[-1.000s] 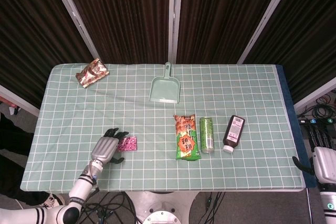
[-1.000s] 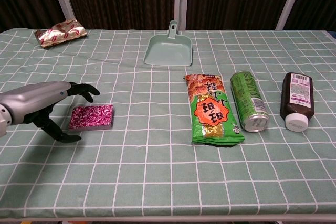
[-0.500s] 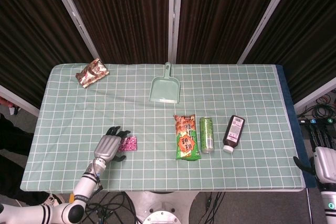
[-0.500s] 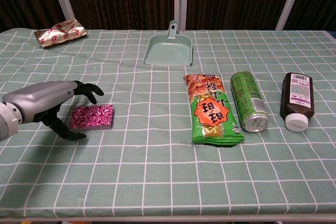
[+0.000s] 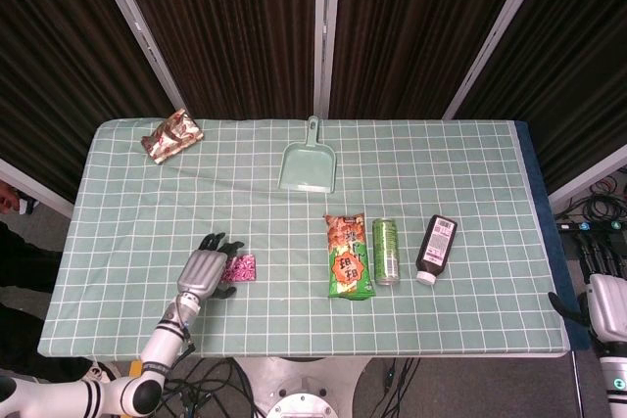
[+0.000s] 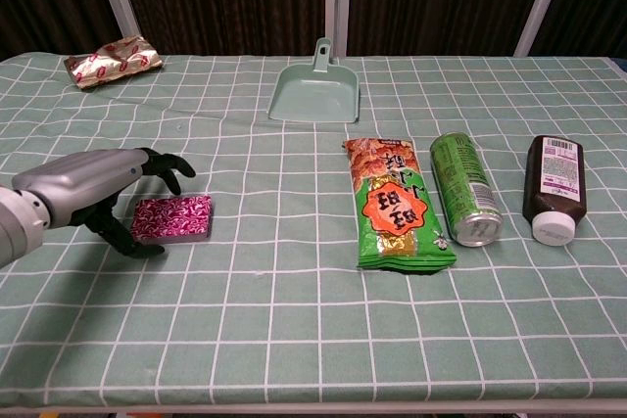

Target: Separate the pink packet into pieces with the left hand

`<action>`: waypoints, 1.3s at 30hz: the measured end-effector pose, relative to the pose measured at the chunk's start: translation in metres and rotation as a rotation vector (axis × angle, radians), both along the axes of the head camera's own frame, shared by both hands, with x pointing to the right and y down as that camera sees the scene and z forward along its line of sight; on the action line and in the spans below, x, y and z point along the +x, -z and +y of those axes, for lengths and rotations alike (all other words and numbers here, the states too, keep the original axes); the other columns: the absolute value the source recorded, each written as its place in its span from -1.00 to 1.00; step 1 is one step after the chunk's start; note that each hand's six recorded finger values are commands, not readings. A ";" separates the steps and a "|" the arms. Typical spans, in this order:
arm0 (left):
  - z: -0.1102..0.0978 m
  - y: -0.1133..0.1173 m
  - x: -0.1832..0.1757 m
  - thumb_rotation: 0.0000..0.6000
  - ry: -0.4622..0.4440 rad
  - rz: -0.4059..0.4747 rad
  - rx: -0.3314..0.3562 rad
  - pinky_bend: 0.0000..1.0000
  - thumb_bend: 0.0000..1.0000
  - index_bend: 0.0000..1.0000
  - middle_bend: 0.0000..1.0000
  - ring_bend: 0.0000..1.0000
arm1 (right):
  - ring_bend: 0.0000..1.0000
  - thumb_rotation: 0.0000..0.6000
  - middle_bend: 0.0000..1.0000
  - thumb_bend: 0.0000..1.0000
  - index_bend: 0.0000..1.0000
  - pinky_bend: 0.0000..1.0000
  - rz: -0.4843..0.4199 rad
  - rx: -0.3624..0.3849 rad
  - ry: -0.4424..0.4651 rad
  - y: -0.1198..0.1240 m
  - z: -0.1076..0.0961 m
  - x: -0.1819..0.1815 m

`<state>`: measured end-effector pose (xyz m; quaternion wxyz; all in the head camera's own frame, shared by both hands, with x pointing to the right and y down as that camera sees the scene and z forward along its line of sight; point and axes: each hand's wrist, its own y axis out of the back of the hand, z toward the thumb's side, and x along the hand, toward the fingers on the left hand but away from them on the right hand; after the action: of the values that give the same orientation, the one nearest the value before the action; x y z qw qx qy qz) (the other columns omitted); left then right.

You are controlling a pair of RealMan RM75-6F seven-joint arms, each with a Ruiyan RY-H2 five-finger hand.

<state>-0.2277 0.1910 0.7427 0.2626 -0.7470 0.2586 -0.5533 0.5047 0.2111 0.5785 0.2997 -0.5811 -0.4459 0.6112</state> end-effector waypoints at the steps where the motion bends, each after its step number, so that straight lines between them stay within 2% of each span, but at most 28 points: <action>1: 0.000 0.000 0.000 1.00 0.001 0.000 0.001 -0.89 -0.59 -0.65 -0.50 -0.94 | -1.00 1.00 -0.99 -0.67 -1.00 -1.00 0.000 -0.001 0.000 0.000 0.000 0.000; 39: -0.004 -0.004 0.003 1.00 0.012 0.001 0.015 -0.89 -0.57 -0.59 -0.36 -0.90 | -1.00 1.00 -0.99 -0.67 -1.00 -1.00 0.008 -0.008 -0.016 -0.003 0.001 0.004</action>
<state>-0.2242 0.1873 0.7466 0.2645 -0.7438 0.2674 -0.5526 0.5088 0.2122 0.5811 0.2942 -0.5765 -0.4468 0.6176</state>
